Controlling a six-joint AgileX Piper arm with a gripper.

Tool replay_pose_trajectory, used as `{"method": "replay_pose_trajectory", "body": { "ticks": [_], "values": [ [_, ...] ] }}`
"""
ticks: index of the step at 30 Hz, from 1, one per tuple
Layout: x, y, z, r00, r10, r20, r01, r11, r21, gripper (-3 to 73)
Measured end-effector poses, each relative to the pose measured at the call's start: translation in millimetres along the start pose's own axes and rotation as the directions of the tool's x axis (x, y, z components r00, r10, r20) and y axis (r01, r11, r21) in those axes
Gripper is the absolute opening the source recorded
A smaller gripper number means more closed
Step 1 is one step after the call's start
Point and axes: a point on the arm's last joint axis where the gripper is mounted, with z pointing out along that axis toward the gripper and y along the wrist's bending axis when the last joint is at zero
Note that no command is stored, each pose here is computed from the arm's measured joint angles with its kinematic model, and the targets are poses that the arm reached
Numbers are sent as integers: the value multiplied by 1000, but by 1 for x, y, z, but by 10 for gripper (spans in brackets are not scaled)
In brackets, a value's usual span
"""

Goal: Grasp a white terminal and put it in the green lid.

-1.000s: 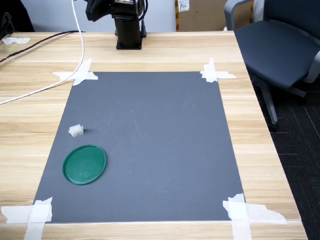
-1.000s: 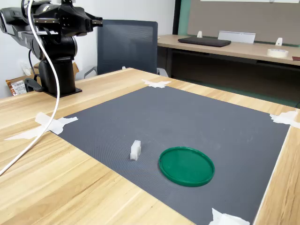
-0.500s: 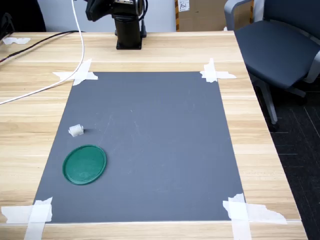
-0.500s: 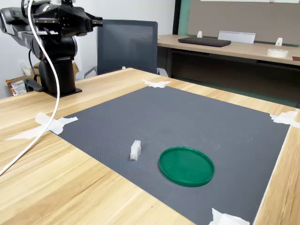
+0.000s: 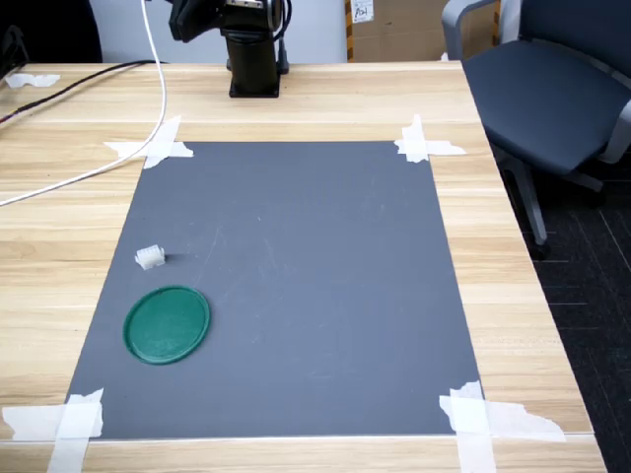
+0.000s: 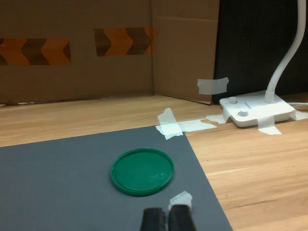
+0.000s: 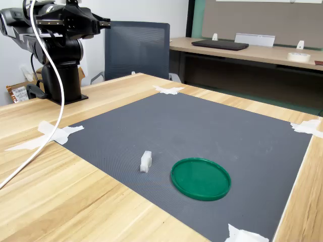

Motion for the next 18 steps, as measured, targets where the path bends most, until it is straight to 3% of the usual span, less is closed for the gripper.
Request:
{"method": "replay_pose_trajectory", "body": {
  "ticks": [5,11,18],
  "values": [
    [1,0,2,1000,-1,-18,1,1000,0,-29],
    [8,1,14,987,-19,-162,19,1000,-5,-29],
    [-12,-1,33,972,-28,-234,34,999,23,-29]
  ]
}}
